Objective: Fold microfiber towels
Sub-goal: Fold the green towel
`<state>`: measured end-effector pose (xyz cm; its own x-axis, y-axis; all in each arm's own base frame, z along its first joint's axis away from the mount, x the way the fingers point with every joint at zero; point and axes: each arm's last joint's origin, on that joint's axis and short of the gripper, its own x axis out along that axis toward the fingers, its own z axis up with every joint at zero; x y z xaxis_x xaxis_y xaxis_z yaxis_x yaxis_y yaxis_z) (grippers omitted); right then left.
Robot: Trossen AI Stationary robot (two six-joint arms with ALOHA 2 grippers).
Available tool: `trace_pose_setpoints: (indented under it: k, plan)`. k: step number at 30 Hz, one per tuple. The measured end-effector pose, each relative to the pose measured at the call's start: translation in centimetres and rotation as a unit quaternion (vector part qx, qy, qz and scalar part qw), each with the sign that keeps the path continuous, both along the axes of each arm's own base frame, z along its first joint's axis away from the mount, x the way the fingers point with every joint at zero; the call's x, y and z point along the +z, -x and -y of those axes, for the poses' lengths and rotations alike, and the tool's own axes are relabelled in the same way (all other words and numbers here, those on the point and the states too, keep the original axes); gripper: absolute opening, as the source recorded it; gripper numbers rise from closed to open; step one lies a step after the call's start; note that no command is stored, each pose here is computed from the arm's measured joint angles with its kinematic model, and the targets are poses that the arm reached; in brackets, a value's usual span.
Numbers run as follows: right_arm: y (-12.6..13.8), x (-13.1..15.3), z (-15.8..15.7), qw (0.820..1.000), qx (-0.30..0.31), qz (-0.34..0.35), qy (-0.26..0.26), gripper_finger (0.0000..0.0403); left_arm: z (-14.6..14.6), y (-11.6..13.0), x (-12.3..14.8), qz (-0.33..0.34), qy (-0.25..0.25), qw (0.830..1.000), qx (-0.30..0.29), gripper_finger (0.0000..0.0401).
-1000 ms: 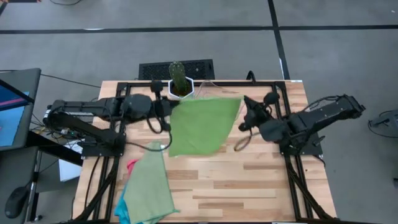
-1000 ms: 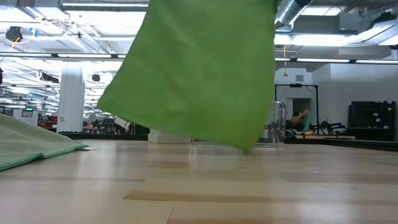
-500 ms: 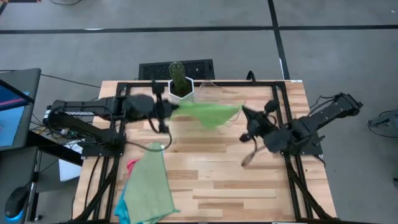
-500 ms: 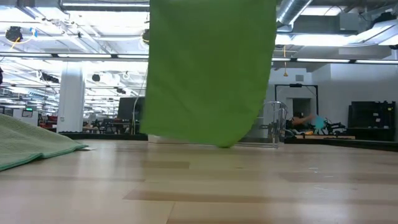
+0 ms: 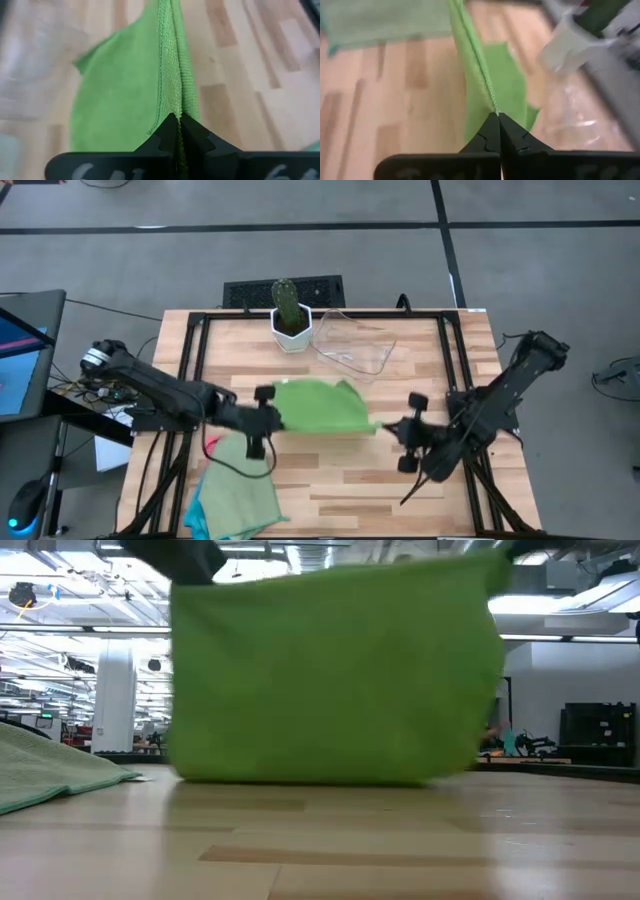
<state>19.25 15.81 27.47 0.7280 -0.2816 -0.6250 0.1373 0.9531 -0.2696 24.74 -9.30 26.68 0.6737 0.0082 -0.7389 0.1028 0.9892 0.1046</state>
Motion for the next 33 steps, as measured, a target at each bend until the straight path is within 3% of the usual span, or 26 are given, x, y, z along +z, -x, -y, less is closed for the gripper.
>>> trace_pose_setpoints:
  k: [7,14,19,27,31,33]
  plan:
    - [-2.0,-4.0,-2.7,0.996,-0.004,-0.063,-0.060,0.0013,3.5,-1.0,-3.3,-0.064,0.078,0.995,0.000,0.0000]
    - [-1.8,-4.0,-3.6,0.995,0.001,-0.048,-0.091,0.0025,5.9,-2.2,-6.2,-0.092,0.111,0.990,0.000,0.0011]
    - [-1.8,-3.9,-4.1,0.990,0.007,-0.057,-0.131,0.0021,6.5,-2.6,-7.9,-0.131,0.134,0.982,-0.012,0.0051]
    - [-1.9,-3.8,-4.9,0.982,0.004,-0.043,-0.183,0.0039,7.4,-2.4,-7.7,-0.142,0.187,0.972,-0.026,0.0134]
    - [-2.1,-5.1,-5.9,0.982,0.009,-0.051,-0.179,0.0044,7.9,-2.1,-7.7,-0.140,0.175,0.974,-0.044,0.0163]
    - [-2.4,-5.8,-6.3,0.982,0.005,-0.052,-0.184,0.0045,8.0,-2.0,-7.7,-0.122,0.141,0.981,-0.053,0.0172]
